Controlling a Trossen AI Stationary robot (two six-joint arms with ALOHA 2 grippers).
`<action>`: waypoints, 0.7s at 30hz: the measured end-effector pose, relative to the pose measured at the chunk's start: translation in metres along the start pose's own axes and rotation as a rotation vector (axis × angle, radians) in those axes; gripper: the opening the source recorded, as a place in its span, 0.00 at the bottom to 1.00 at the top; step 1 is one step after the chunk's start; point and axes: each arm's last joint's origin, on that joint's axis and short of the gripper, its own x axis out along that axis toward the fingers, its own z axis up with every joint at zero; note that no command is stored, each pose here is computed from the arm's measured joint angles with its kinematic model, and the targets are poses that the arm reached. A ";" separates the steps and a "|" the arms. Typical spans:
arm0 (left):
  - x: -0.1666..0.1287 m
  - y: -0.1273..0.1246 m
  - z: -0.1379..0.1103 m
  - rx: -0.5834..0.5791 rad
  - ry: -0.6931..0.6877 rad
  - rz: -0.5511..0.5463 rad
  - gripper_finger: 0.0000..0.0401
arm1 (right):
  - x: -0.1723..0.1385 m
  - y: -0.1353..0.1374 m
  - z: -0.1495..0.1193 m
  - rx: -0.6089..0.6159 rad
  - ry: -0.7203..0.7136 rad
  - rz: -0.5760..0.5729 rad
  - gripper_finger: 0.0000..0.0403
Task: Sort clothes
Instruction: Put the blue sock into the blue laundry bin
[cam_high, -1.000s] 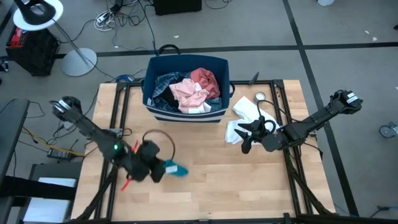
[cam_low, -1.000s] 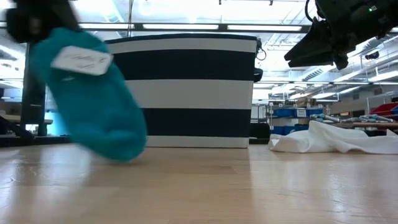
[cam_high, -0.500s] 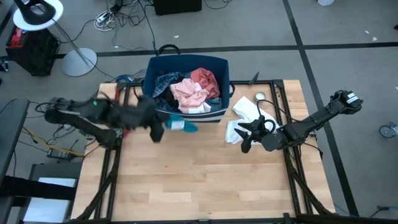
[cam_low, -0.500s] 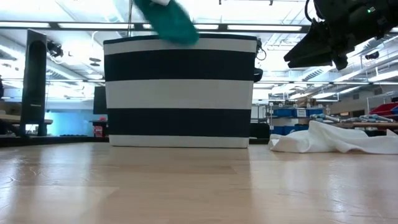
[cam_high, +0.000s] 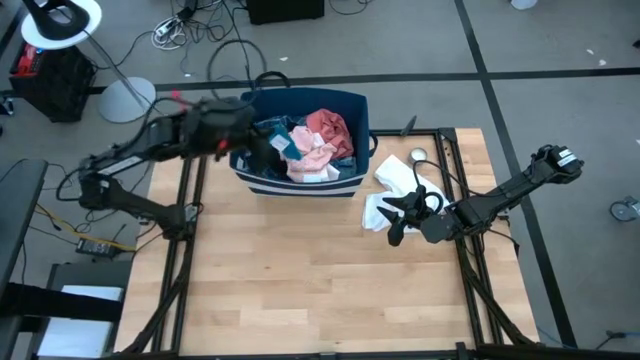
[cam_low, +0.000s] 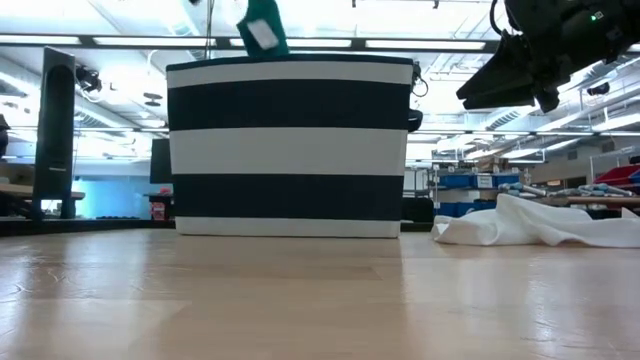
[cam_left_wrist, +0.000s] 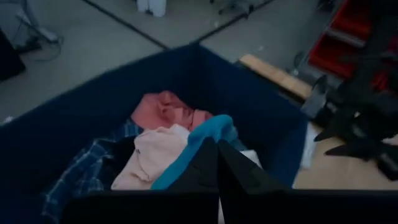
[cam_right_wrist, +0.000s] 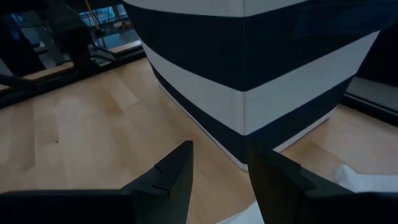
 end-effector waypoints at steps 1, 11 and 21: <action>0.008 0.001 0.000 0.001 0.020 -0.002 0.00 | 0.000 0.000 0.000 -0.001 0.001 0.000 0.37; 0.097 0.007 -0.014 0.094 0.247 0.043 0.00 | 0.000 0.000 0.000 -0.003 0.001 -0.001 0.37; 0.171 0.004 -0.039 0.096 0.402 -0.069 0.01 | 0.000 0.001 -0.001 -0.013 0.018 0.023 0.37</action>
